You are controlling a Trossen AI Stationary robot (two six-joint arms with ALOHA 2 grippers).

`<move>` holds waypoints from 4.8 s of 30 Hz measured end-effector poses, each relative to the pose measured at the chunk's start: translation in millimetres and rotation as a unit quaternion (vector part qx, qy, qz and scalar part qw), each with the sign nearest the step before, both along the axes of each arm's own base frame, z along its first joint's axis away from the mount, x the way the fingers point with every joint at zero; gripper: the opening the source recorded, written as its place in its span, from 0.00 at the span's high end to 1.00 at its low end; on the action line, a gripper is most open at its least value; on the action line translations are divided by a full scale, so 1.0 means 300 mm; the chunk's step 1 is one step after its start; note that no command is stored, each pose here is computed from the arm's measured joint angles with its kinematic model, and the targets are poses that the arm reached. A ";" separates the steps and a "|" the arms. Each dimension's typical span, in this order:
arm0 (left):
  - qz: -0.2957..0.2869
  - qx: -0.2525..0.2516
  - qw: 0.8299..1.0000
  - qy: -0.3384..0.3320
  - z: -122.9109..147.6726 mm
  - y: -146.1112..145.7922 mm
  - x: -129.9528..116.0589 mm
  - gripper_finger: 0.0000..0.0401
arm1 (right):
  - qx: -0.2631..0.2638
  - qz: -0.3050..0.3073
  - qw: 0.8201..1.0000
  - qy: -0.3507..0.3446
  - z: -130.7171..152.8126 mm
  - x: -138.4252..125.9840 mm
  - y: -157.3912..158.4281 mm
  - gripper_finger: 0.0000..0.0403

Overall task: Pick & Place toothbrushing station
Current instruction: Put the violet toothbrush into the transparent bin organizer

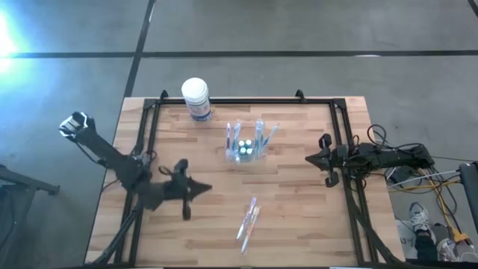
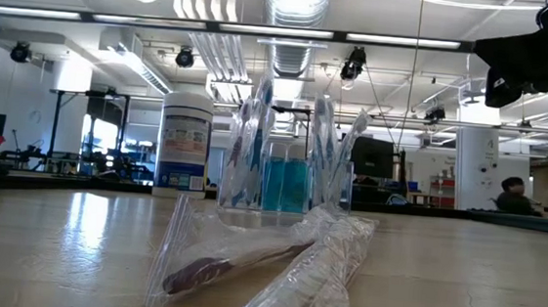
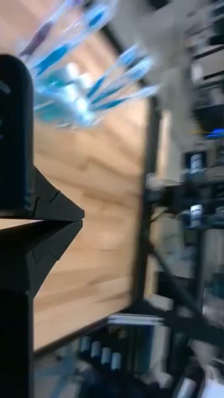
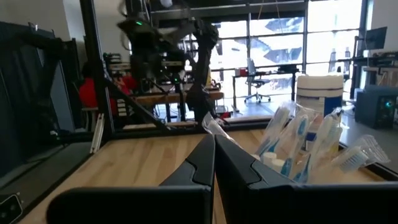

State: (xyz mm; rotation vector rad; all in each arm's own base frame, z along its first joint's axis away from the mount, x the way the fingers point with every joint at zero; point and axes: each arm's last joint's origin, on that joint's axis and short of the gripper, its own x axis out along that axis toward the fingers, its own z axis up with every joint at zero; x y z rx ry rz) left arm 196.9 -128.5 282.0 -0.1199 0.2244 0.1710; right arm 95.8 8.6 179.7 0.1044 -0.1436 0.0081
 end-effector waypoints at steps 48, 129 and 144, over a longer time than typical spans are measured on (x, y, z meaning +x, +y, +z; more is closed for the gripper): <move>0.064 -0.121 0.915 0.380 -0.380 -0.149 0.719 0.56 | 0.026 -0.002 0.998 0.050 -0.027 0.022 0.002 0.98; 0.083 -0.096 0.885 0.447 -0.458 -0.092 0.573 0.93 | 0.029 -0.015 0.998 0.052 -0.028 0.025 0.000 0.98; 0.026 -0.025 0.945 0.325 -0.137 -0.082 0.477 0.99 | 0.029 -0.015 0.998 0.056 -0.031 0.025 0.000 0.98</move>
